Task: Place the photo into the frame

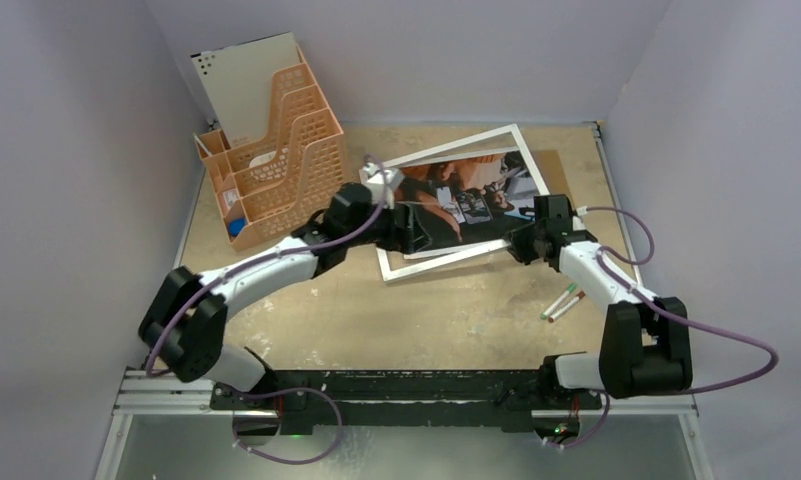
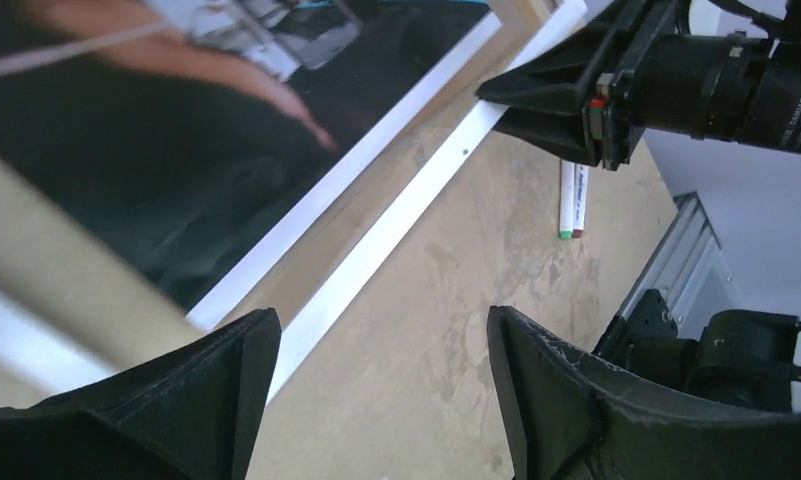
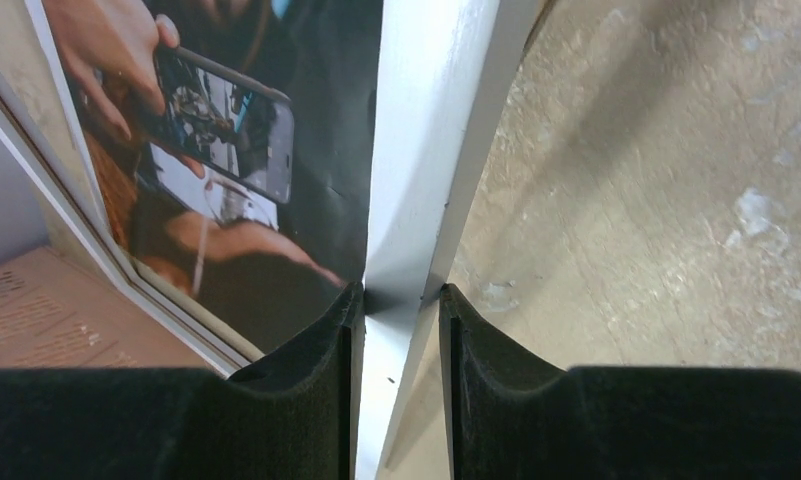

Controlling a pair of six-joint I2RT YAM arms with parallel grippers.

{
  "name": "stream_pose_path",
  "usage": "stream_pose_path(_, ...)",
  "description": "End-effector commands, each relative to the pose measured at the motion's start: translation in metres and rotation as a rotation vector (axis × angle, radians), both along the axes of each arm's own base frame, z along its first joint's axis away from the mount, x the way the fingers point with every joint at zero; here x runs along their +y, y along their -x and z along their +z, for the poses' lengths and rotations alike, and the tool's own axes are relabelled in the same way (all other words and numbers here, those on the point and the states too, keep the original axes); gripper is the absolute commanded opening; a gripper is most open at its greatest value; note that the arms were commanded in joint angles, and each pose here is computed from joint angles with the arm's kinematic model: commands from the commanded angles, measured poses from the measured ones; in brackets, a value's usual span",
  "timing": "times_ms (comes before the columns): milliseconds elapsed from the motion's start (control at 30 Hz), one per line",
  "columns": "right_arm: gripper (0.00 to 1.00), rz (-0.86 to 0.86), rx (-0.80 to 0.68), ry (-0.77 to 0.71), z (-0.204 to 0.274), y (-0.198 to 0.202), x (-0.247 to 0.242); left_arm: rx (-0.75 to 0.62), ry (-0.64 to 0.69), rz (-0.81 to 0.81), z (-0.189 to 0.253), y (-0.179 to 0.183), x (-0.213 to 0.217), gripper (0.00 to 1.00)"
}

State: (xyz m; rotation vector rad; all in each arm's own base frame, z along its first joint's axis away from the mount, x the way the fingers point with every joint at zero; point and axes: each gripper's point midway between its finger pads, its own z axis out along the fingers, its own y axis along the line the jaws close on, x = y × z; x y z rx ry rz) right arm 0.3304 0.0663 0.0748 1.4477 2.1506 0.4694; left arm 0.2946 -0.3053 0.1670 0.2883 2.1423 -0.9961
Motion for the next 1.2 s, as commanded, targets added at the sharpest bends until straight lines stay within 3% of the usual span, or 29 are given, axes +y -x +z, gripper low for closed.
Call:
stream_pose_path(0,0.0,0.028,-0.051,-0.044,0.019,0.005,0.008,-0.21,-0.059,-0.21,0.022,-0.007,-0.066,0.78)
stream_pose_path(167,0.0,0.038,-0.067,-0.077,0.029,0.012,0.013,-0.291,-0.135,-0.36,-0.007,-0.011,-0.109,0.75)
stream_pose_path(400,0.0,0.057,-0.104,-0.097,0.044,0.014,0.017,-0.319,-0.127,-0.532,-0.038,0.013,-0.142,0.74)
stream_pose_path(733,0.0,0.098,-0.138,-0.105,0.058,0.015,0.021,-0.371,-0.277,-0.459,-0.075,-0.002,-0.153,0.72)
stream_pose_path(967,0.0,0.125,-0.174,-0.12,0.064,0.016,0.026,-0.371,-0.292,-0.508,-0.082,-0.004,-0.164,0.39)
stream_pose_path(1167,0.0,0.134,-0.194,-0.091,0.07,0.015,0.022,-0.382,-0.276,-0.541,-0.071,-0.003,-0.171,0.0)
